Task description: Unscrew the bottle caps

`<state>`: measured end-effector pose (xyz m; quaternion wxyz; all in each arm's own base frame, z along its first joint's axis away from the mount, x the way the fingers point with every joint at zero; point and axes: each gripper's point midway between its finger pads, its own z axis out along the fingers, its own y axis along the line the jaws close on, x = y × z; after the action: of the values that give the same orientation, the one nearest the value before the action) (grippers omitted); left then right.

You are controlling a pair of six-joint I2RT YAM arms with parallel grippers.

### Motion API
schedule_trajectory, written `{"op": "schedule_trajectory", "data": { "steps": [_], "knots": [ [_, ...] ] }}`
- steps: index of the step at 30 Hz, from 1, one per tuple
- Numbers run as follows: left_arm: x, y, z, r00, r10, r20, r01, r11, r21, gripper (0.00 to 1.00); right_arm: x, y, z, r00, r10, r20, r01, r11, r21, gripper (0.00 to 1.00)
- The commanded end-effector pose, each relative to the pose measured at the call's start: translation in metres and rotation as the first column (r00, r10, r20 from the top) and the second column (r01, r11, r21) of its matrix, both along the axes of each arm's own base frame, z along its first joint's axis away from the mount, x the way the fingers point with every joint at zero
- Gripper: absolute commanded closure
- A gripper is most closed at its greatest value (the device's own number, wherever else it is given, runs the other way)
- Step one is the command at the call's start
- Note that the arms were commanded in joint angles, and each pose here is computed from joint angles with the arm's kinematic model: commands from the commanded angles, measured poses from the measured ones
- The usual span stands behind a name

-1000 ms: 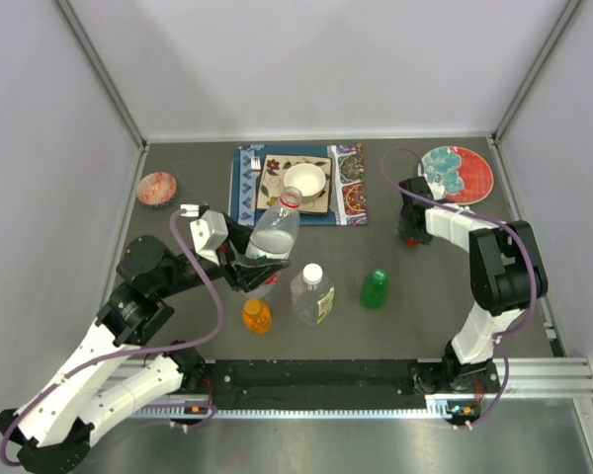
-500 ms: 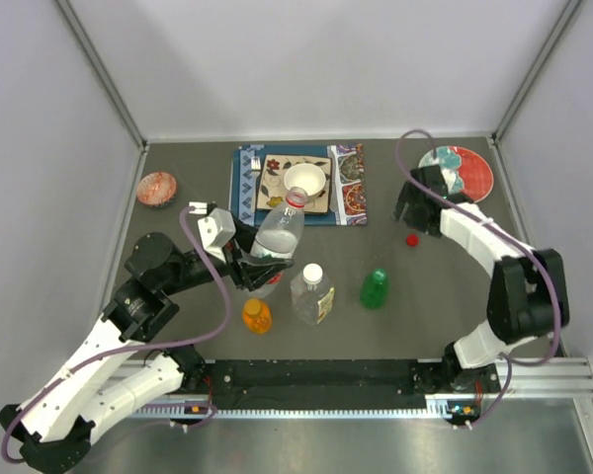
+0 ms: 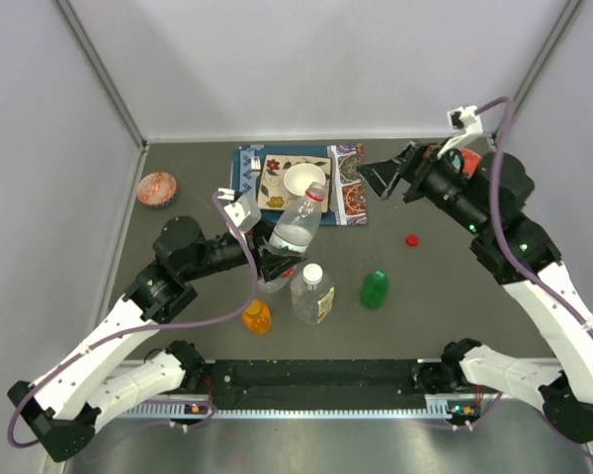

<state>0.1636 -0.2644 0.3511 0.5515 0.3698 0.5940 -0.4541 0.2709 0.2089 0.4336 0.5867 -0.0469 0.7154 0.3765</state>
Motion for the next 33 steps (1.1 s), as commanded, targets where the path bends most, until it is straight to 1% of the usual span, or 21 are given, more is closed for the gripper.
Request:
{"op": "schedule_trajectory", "data": {
  "steps": [1, 2, 5, 10, 18, 21, 22, 25, 30, 33],
  "knots": [
    [-0.002, -0.003, 0.037, 0.998, -0.022, 0.064, 0.026, 0.997, -0.069, 0.43, -0.044, 0.019, 0.049, 0.965, 0.215, 0.151, -0.232, 0.967, 0.101, 0.01],
    [-0.001, -0.004, 0.037, 0.998, -0.025, 0.065, 0.029, 0.997, -0.068, 0.43, -0.054, 0.025, 0.054, 0.951, 0.269, 0.154, -0.289, 0.949, 0.124, 0.01],
    [0.0, -0.009, 0.038, 0.997, -0.043, 0.061, 0.047, 0.997, -0.06, 0.43, -0.068, 0.034, 0.061, 0.924, 0.341, 0.174, -0.366, 0.92, 0.143, 0.01],
    [0.001, -0.015, 0.036, 0.997, -0.061, 0.043, 0.063, 0.997, -0.052, 0.43, -0.079, 0.061, 0.045, 0.892, 0.431, 0.137, -0.445, 0.89, 0.097, 0.01],
    [-0.001, -0.022, 0.033, 0.996, -0.082, 0.022, 0.083, 0.996, -0.042, 0.43, -0.077, 0.077, 0.041, 0.892, 0.429, 0.143, -0.44, 0.896, 0.059, 0.03],
    [-0.001, -0.023, 0.033, 0.996, -0.087, 0.019, 0.087, 0.995, -0.04, 0.43, -0.075, 0.08, 0.039, 0.892, 0.431, 0.137, -0.441, 0.896, 0.056, 0.08],
    [-0.002, -0.023, 0.033, 0.996, -0.089, 0.02, 0.09, 0.995, -0.038, 0.43, -0.074, 0.082, 0.038, 0.892, 0.433, 0.133, -0.442, 0.895, 0.053, 0.12],
    [-0.003, -0.024, 0.033, 0.995, -0.092, 0.022, 0.093, 0.995, -0.034, 0.43, -0.072, 0.085, 0.032, 0.891, 0.438, 0.119, -0.446, 0.894, 0.049, 0.19],
    [-0.003, -0.024, 0.032, 0.996, -0.092, 0.021, 0.093, 0.995, -0.03, 0.43, -0.071, 0.086, 0.027, 0.89, 0.44, 0.119, -0.446, 0.894, 0.034, 0.27],
    [-0.002, -0.025, 0.033, 0.996, -0.091, 0.022, 0.091, 0.995, -0.03, 0.42, -0.071, 0.084, 0.029, 0.891, 0.435, 0.128, -0.442, 0.897, 0.029, 0.37]
  ]
}}
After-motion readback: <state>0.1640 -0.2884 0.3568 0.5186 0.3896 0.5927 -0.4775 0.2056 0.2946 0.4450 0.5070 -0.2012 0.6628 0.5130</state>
